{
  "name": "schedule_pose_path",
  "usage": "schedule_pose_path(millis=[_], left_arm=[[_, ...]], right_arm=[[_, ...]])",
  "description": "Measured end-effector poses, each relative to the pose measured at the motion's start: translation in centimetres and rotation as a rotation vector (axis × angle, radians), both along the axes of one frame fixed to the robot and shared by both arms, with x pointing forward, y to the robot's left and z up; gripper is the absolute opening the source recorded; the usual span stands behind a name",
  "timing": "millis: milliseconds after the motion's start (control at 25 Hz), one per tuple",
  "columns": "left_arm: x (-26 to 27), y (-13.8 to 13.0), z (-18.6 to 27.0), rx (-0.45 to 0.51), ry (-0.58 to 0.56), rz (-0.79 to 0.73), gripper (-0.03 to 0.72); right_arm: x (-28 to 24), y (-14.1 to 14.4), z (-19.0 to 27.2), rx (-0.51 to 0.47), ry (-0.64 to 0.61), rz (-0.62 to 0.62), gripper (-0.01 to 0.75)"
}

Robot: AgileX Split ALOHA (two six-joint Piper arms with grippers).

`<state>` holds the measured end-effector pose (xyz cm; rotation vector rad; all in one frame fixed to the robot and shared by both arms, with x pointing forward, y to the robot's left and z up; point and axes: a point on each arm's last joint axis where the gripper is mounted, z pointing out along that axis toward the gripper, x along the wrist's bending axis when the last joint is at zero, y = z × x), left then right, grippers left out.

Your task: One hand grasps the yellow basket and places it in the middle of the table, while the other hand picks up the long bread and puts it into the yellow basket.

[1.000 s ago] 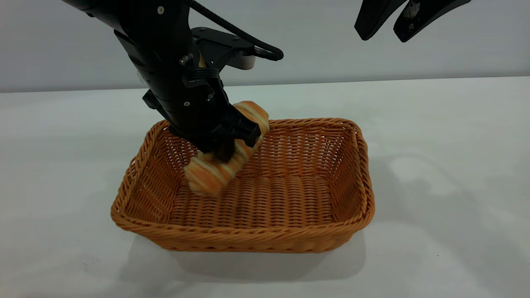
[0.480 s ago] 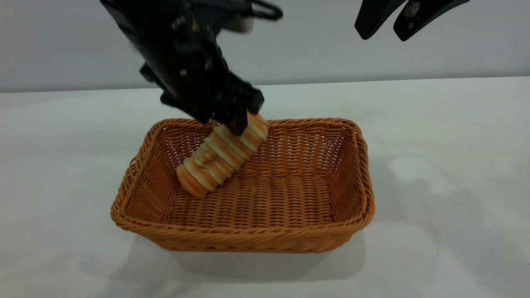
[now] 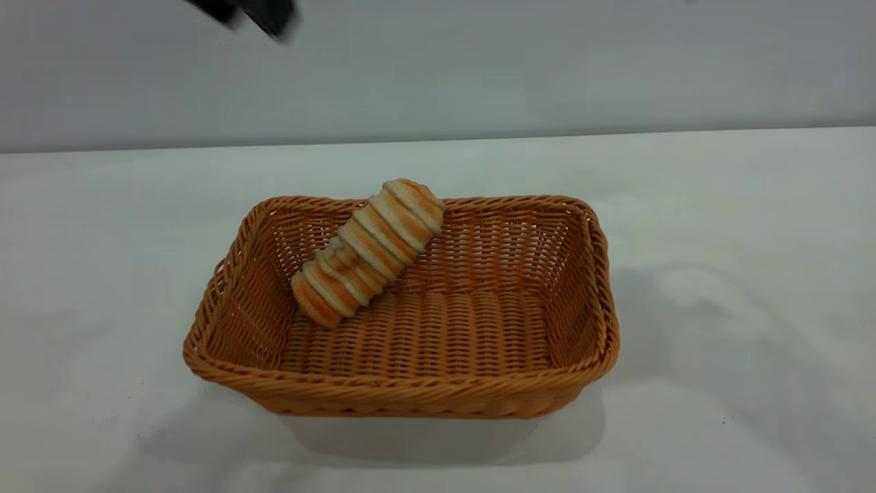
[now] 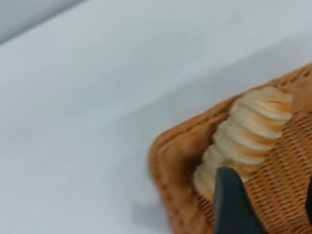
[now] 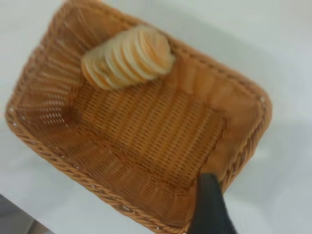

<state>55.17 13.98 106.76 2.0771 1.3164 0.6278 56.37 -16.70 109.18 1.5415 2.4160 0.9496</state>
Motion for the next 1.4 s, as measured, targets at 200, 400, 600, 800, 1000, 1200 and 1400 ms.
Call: schedule_pose_path(millis=[200,400,600,800,1000,1200,1400], left_arm=[[-3.1,2.3,4.0,0.045,-0.018,0.035,0.421],[-6.4,4.7,6.4,0.085,-0.012,0.073,0.421],[-10.6,7.1,7.6,0.056,-0.057,0.084,0.421],[-16.0,10.2,7.5,0.024,-0.076,0.118,0.421],[-21.5,13.3,6.3,-0.035,-0.103,0.162,0.421],[-25.9,15.4,4.4,-0.121,-0.138,0.153,0.421],[-29.2,16.1,2.4,-0.168,-0.159,0.040,0.420]], right_arm=[[-3.4,-1.2,4.5,-0.001,-0.094,0.019,0.571],[-7.6,-2.5,8.2,0.003,-0.155,0.048,0.571],[-11.5,-3.6,10.0,-0.023,-0.129,0.097,0.571],[-15.5,-4.8,12.1,-0.008,-0.182,0.110,0.571],[-19.0,-5.9,14.1,0.030,-0.285,0.100,0.571],[-23.0,-7.1,13.9,0.063,-0.342,0.092,0.571],[-25.9,-7.9,9.4,0.055,-0.281,0.093,0.571]])
